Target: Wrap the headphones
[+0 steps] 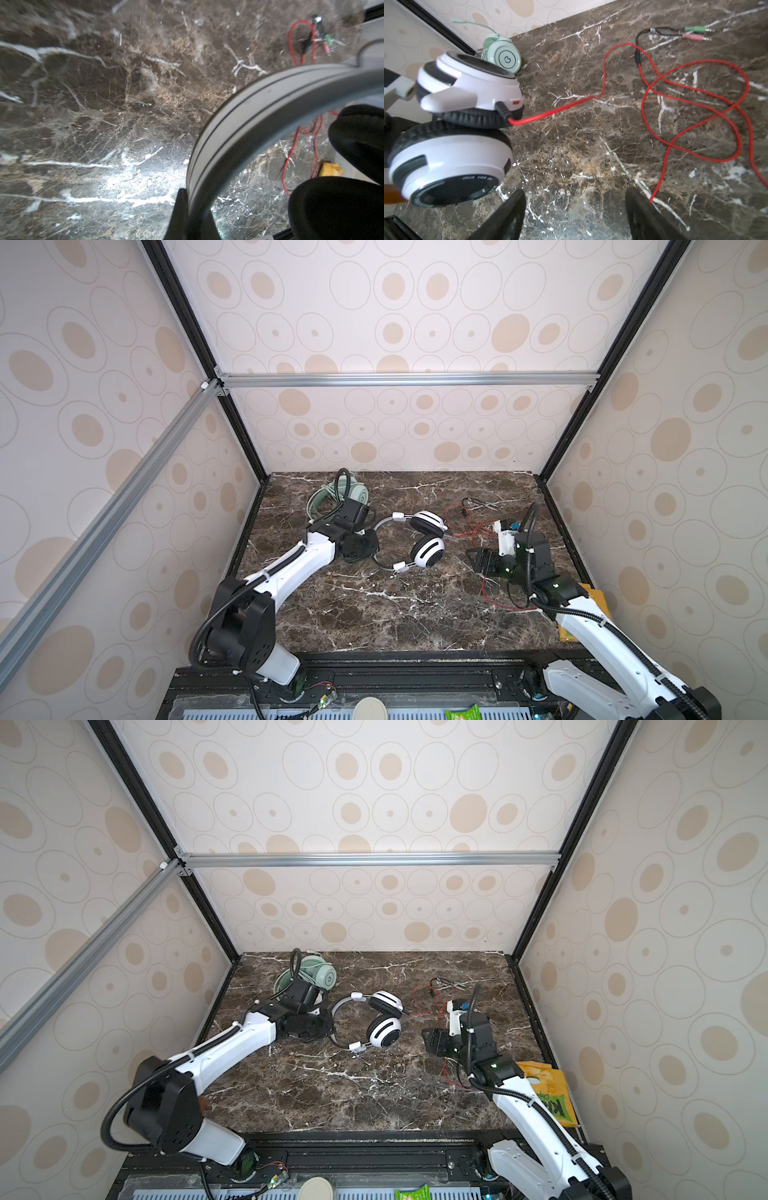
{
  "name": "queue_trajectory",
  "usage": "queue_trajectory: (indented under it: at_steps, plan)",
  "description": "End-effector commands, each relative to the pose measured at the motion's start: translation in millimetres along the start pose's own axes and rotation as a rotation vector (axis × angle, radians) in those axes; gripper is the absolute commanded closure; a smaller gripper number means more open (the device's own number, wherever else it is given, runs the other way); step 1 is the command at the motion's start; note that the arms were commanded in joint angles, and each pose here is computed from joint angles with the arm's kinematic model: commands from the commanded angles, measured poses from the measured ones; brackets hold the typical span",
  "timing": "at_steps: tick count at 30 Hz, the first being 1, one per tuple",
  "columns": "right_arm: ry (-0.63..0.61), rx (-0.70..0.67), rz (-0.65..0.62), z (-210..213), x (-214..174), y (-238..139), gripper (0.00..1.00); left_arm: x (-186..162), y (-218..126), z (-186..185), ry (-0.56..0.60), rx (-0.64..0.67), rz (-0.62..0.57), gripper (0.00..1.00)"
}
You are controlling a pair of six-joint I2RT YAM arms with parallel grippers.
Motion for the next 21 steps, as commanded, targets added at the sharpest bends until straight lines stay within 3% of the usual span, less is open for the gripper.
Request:
queue_trajectory:
  at_steps: [1,6,12,15,21]
  plan:
    - [-0.044,-0.033,0.003,-2.4,14.7,-11.1,0.22,22.2,-55.3,-6.8,-0.008,-0.054,-0.208,1.0]
    - [-0.108,0.048,-0.08,9.5,32.6,-12.1,0.26,32.4,-91.0,19.3,-0.122,-0.014,-0.389,1.0]
    - [-0.241,0.304,-0.228,29.4,28.3,9.2,0.31,53.9,-144.3,5.6,-0.025,-0.184,-0.617,1.0]
    - [-0.293,0.298,-0.283,22.5,24.5,24.3,0.32,63.3,-169.3,2.9,-0.017,-0.17,-0.681,1.0]
    - [-0.423,0.319,-0.228,21.4,21.1,63.2,0.24,75.8,-202.6,-0.5,-0.041,-0.147,-0.743,1.0]
Point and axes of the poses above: each gripper's point midway between its finger pads, its own y axis out along the fingers, its own z axis along the line the jaws close on, x = y × z, the point moved 4 cm from there along -y, back along the fingers, and after that the axes turned 6 degrees about y, right-handed, at the moved point
